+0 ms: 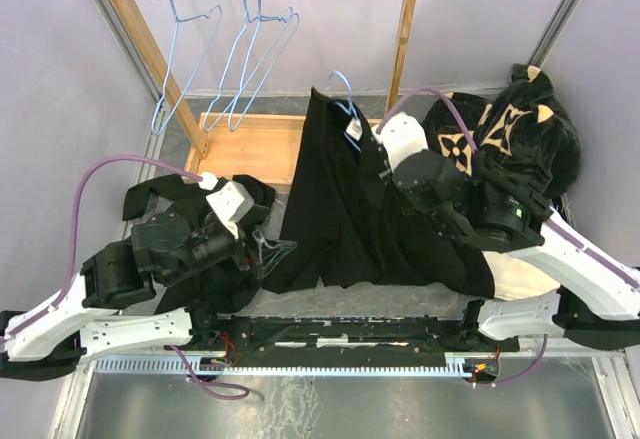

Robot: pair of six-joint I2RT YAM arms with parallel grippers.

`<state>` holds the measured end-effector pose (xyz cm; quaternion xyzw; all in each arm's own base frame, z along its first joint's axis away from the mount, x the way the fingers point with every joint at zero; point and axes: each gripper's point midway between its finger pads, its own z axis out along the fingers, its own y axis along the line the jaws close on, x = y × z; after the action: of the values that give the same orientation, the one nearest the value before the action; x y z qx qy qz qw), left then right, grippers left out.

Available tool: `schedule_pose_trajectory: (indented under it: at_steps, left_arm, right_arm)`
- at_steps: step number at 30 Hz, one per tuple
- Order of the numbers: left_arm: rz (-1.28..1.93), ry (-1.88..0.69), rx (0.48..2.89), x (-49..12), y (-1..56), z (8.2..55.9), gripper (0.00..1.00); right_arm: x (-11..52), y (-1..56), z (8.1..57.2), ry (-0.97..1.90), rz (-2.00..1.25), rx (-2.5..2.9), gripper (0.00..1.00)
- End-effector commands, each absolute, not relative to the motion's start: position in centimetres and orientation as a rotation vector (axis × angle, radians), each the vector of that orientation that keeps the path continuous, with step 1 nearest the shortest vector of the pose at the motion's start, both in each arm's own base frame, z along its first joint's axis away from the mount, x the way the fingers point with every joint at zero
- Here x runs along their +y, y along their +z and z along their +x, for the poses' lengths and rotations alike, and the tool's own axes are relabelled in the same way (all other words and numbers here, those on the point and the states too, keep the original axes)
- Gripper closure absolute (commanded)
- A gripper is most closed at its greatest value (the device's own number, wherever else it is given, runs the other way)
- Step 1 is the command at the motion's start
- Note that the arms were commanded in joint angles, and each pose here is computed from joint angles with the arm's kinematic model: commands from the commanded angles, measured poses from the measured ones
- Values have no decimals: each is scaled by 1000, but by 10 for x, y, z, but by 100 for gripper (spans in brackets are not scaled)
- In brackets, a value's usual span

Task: Place the shirt on the hanger
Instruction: Place the hanger at the clothesline.

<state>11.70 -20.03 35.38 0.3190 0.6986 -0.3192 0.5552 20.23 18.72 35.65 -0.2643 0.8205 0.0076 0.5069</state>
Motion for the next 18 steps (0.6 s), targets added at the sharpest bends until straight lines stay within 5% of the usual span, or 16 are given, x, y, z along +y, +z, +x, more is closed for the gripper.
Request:
schedule_pose_trajectory:
  at_steps: [1,18]
  left_arm:
    - [749,-777,1688,-214,348,118,11]
    - [719,-774,1732,-214,334,119,13]
  right_arm:
    - [193,425,232,22,-378,1829,100]
    - [208,462,334,127,-207,1843,100]
